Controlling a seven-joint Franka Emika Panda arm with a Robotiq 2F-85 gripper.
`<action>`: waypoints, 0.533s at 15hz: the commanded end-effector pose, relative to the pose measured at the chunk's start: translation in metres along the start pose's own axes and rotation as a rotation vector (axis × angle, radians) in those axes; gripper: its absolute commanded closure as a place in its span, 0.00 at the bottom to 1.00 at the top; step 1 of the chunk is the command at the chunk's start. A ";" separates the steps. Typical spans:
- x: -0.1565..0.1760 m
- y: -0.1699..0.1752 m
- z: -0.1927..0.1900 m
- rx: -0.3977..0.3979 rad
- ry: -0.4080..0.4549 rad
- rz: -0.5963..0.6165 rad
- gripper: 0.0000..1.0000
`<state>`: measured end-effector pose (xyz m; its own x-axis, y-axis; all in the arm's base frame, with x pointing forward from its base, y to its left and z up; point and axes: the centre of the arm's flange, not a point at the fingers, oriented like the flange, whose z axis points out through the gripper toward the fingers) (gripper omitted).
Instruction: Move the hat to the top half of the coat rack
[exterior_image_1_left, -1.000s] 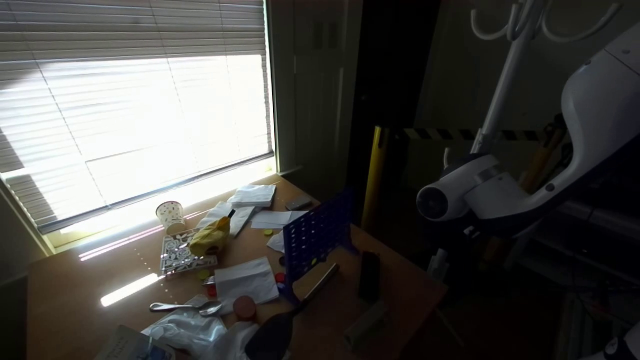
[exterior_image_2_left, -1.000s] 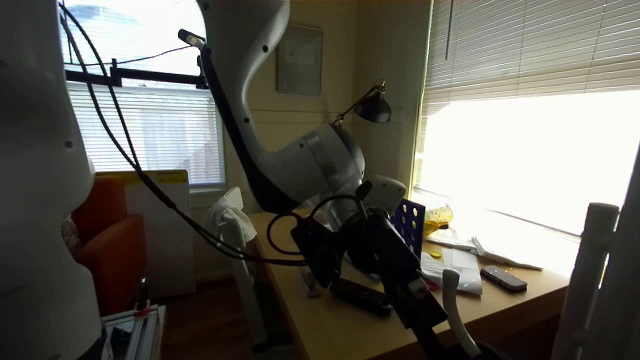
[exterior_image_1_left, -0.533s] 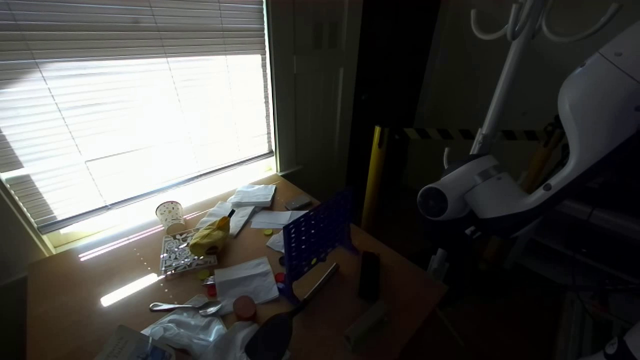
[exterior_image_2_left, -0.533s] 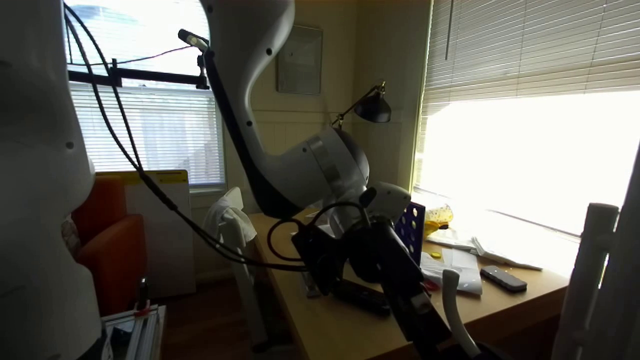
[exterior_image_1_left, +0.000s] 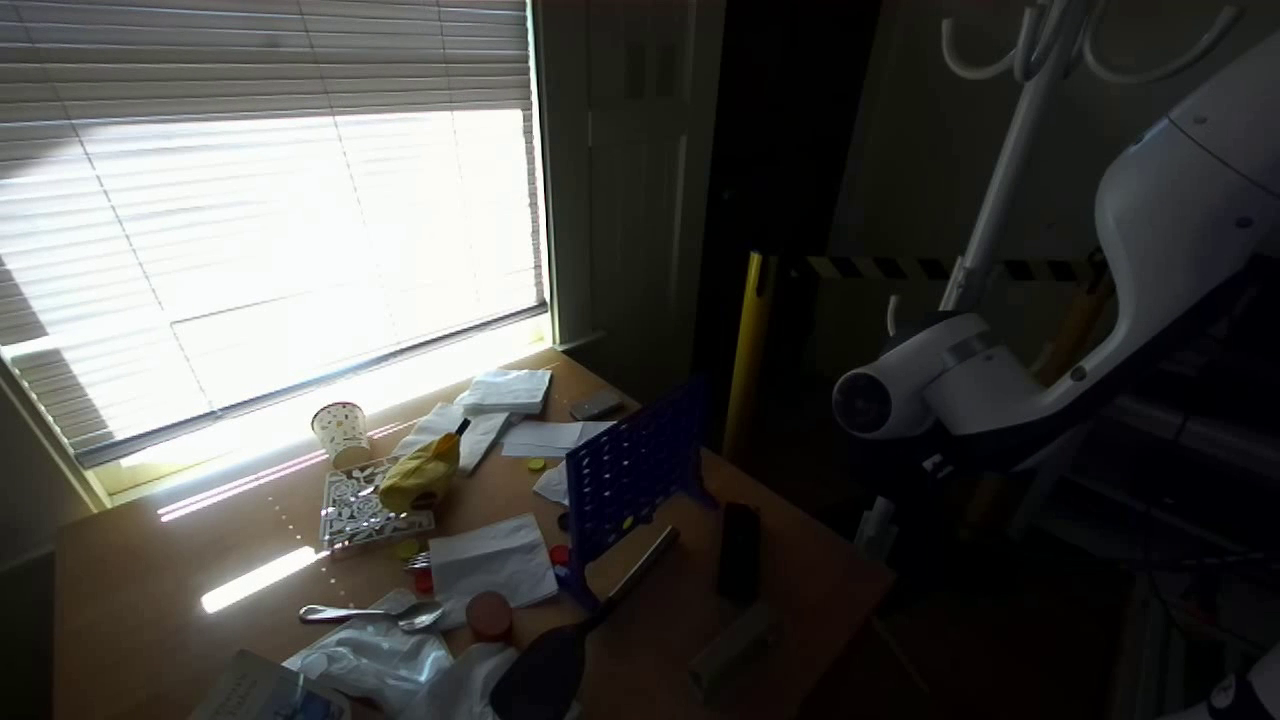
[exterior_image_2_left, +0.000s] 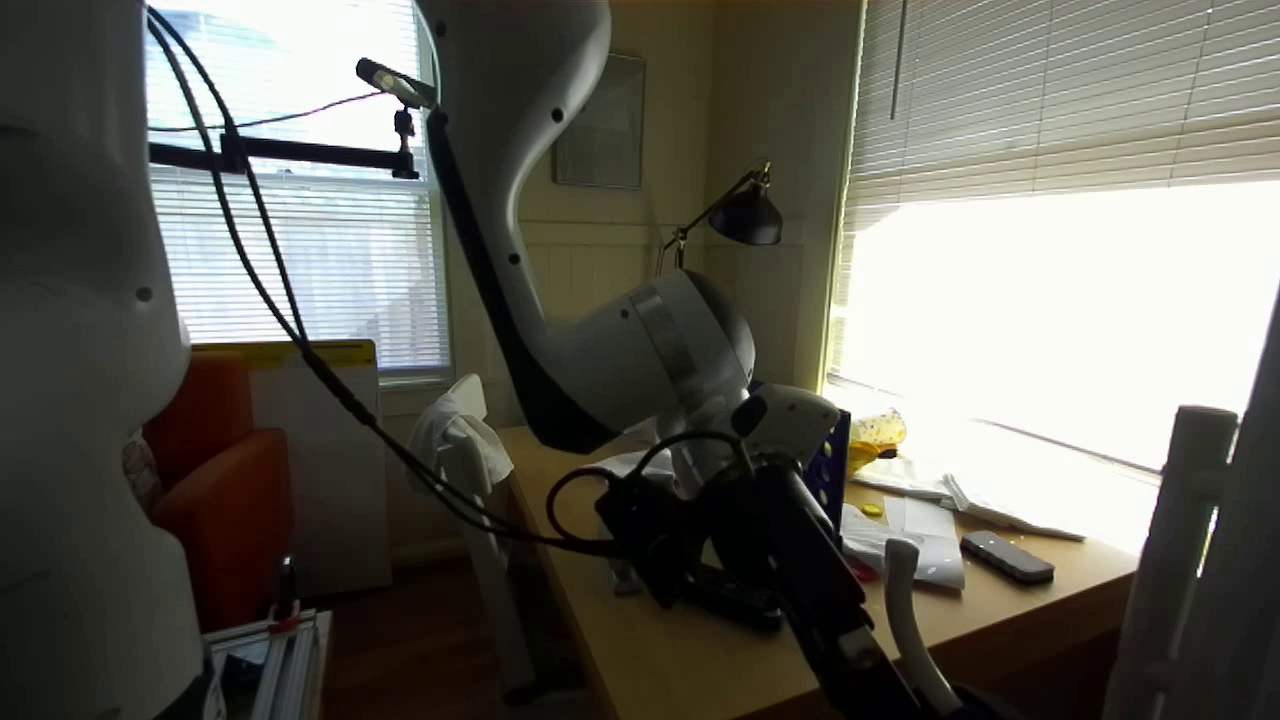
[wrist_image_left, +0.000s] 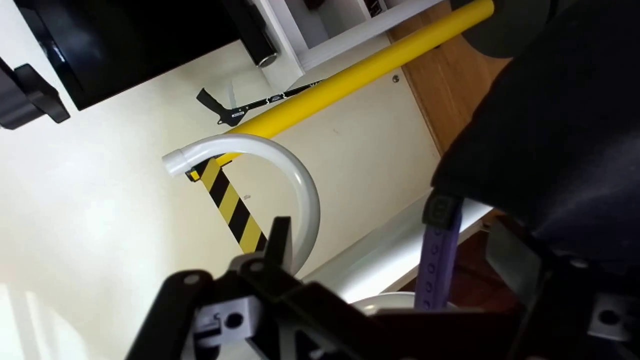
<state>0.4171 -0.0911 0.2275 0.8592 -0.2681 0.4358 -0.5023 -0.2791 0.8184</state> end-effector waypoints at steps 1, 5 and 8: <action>0.005 -0.011 0.013 -0.002 0.026 0.044 0.00; 0.007 -0.013 0.016 -0.009 0.043 0.072 0.11; 0.007 -0.014 0.017 -0.018 0.055 0.090 0.30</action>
<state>0.4219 -0.0986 0.2215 0.8275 -0.2638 0.4956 -0.5550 -0.2514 0.7929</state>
